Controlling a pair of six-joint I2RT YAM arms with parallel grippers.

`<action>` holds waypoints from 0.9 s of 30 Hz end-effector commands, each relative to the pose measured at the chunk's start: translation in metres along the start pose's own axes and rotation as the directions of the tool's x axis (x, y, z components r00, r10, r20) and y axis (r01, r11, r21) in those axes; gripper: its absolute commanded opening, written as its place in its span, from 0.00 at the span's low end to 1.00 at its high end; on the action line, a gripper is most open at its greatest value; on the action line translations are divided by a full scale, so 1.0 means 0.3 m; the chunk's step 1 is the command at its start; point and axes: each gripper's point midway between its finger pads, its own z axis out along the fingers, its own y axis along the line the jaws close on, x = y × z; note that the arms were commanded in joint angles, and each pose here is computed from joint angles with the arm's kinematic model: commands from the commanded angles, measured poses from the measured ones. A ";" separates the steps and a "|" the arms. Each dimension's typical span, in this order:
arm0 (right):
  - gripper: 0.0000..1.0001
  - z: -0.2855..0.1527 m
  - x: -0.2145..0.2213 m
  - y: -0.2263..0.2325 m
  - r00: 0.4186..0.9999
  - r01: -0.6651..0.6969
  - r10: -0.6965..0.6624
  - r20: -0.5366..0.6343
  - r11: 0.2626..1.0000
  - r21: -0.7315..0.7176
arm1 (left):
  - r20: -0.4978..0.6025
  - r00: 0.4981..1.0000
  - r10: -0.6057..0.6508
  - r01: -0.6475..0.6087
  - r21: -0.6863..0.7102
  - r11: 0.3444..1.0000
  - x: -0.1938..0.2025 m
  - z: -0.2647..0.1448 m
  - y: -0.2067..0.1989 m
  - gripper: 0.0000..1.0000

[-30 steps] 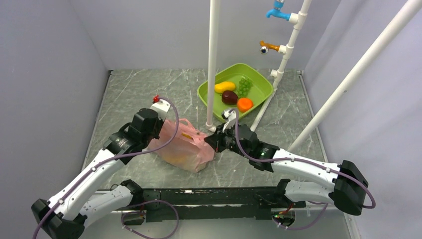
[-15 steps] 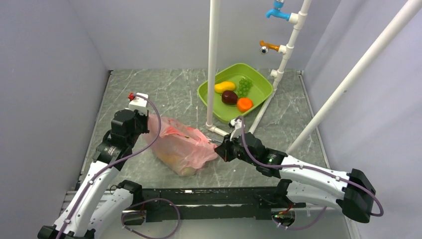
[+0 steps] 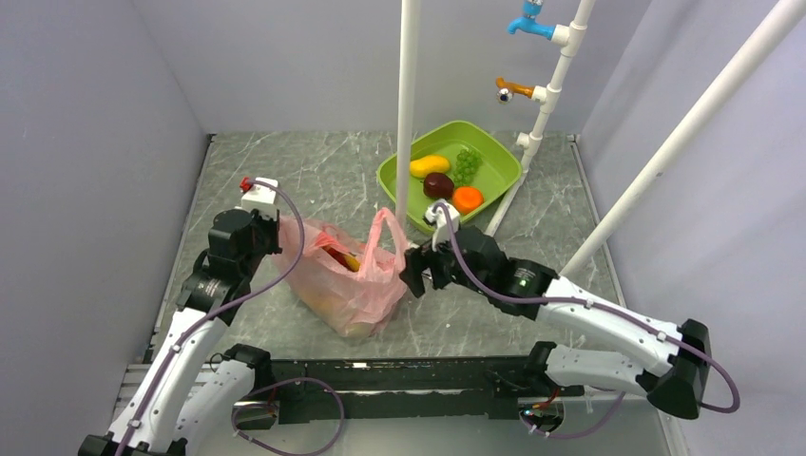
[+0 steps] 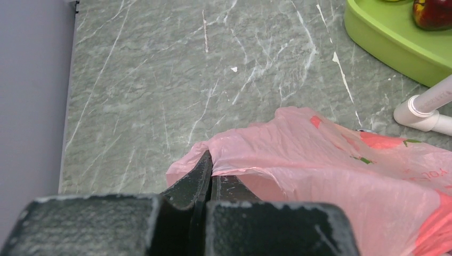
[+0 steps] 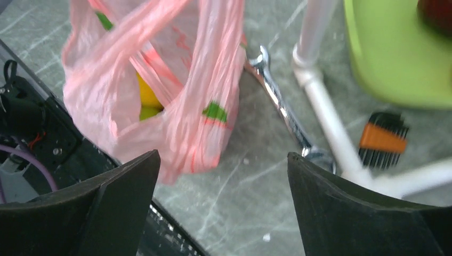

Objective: Take the fake fruits out of the plastic bag

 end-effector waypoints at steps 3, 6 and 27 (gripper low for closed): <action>0.96 0.089 -0.184 0.067 0.990 0.143 -0.143 0.019 0.990 -0.020 | 0.092 0.996 -0.007 0.004 0.039 0.999 -0.057 -0.025 -0.014 0.00; 0.99 0.135 -0.240 0.118 0.990 0.137 -0.135 0.042 0.988 -0.065 | 0.096 0.995 -0.004 0.000 0.049 0.999 -0.058 -0.023 -0.020 0.00; 0.00 0.061 -0.709 0.360 0.888 0.352 -0.198 0.414 0.872 -0.340 | 0.100 0.982 -0.160 0.189 -0.486 0.853 -0.021 -0.115 0.295 0.00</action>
